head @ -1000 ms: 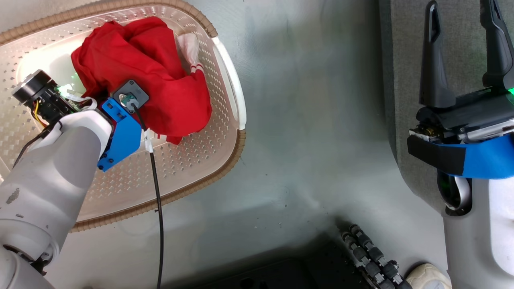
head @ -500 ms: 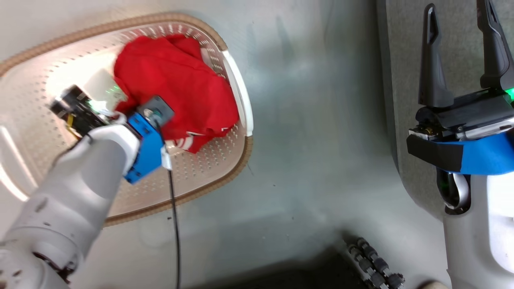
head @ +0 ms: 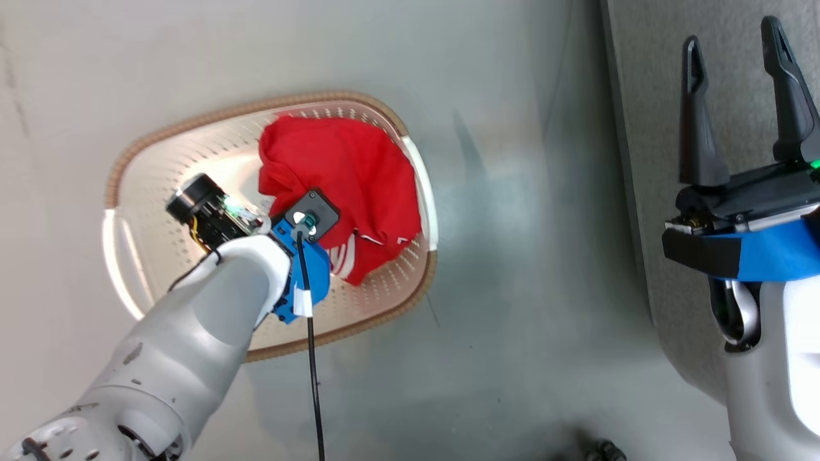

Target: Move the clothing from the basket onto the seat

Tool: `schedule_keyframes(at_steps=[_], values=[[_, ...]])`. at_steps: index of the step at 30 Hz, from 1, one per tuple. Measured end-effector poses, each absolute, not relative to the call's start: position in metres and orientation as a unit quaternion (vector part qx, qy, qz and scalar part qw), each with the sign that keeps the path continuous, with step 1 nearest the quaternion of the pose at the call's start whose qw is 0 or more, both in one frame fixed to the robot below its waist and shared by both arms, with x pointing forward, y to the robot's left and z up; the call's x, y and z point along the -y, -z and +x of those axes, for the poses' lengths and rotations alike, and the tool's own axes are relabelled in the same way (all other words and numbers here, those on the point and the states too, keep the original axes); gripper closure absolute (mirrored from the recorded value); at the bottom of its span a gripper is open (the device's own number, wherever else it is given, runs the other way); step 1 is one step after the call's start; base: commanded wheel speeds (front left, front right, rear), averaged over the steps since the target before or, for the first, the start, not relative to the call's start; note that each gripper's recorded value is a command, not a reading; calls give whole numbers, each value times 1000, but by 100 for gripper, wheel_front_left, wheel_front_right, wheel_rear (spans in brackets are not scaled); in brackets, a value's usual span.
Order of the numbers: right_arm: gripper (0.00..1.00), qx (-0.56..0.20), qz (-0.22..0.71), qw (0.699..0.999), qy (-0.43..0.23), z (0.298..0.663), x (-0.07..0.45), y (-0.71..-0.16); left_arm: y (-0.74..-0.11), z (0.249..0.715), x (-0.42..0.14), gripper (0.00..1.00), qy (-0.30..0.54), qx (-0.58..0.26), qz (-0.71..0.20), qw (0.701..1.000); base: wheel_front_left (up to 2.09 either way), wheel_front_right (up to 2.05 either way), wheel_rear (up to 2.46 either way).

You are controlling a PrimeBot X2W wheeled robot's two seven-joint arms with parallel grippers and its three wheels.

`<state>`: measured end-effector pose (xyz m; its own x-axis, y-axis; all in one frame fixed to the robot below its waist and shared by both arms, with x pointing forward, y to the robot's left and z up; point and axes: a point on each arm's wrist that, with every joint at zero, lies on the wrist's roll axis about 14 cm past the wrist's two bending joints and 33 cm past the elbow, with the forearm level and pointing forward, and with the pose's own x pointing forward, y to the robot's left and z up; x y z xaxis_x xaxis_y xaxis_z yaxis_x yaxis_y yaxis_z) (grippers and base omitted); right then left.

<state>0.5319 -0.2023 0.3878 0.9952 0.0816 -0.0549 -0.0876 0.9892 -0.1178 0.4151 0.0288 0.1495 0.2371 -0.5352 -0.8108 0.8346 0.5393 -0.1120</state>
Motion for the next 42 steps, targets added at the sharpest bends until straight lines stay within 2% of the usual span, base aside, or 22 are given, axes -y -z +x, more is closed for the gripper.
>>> schedule_keyframes(at_steps=[3,10,21,32,42], values=[[0,-13,-57,997,-47,528,198,-405,-179,425,-28,100,428,-400,155,796,0,0,0],[0,12,-53,997,-55,519,191,-436,-234,444,-25,100,394,-349,123,841,0,0,0],[0,43,-40,996,-67,499,179,-478,-348,475,-6,100,361,-206,71,907,0,0,0],[0,68,-39,994,-72,471,174,-511,-459,491,-3,100,335,-69,52,938,0,0,0],[0,90,-37,992,-80,448,168,-535,-535,482,11,100,343,19,44,938,0,0,0]])
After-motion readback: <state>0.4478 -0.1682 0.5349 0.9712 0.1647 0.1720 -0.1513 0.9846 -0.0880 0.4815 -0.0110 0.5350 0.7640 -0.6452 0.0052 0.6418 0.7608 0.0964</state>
